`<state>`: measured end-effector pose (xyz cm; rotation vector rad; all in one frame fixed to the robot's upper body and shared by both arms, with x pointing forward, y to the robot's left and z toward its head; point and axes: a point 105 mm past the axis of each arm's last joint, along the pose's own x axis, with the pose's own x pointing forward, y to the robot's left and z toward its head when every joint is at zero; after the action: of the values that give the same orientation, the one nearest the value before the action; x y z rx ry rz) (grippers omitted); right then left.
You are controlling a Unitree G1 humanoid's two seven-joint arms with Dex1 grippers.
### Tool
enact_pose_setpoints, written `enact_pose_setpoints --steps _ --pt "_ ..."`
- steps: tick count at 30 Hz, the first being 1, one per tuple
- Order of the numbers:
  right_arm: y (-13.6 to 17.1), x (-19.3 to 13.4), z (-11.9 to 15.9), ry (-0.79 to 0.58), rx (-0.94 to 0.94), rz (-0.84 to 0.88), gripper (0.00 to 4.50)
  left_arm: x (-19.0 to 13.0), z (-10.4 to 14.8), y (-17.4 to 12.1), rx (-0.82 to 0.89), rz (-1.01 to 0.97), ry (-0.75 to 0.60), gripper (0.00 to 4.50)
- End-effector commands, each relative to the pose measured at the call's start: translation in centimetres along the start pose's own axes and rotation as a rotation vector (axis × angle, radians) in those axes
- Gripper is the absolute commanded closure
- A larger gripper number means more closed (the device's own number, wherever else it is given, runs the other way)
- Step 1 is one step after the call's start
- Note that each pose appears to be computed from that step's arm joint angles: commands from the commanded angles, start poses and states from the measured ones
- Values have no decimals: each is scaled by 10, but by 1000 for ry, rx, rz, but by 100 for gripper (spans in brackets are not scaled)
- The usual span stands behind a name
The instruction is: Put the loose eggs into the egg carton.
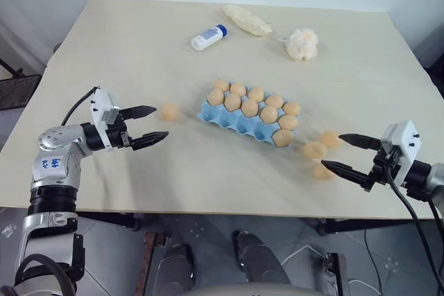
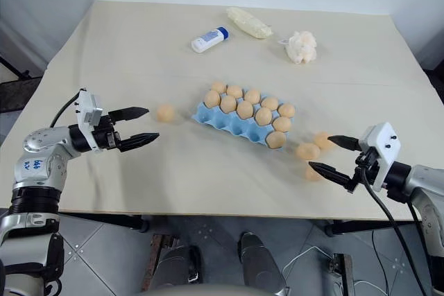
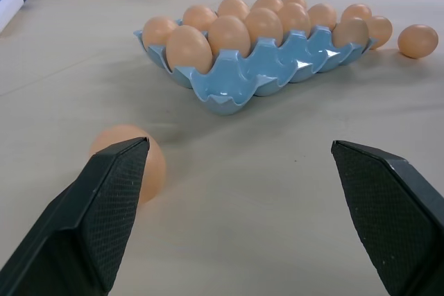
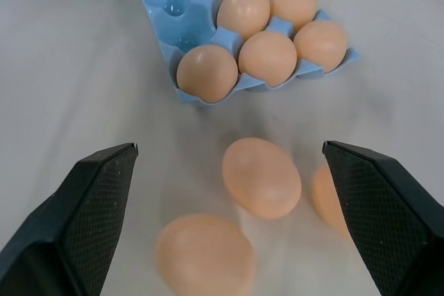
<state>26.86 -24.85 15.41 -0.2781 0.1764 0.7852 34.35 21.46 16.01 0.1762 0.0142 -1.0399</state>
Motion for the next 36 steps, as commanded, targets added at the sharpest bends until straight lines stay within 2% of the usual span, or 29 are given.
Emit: enact_pose_setpoints --steps 1,11,15,19,28,36 --pt "-6 -7 11 -24 -44 -29 0 1 12 4 38 -1 -36 2" --pt "-5 -10 11 -29 -30 -72 0 12 15 12 58 41 -32 2" --pt "1 -12 16 -47 -10 -152 0 20 16 7 96 -4 -49 2" --pt "7 -15 19 -129 90 -314 0 29 16 6 63 -43 -95 2" --pt "35 -39 -24 -61 209 -599 0 56 15 -12 51 -264 -114 2" --pt "51 -33 -46 -29 250 -636 0 67 14 -25 84 -381 -130 2"
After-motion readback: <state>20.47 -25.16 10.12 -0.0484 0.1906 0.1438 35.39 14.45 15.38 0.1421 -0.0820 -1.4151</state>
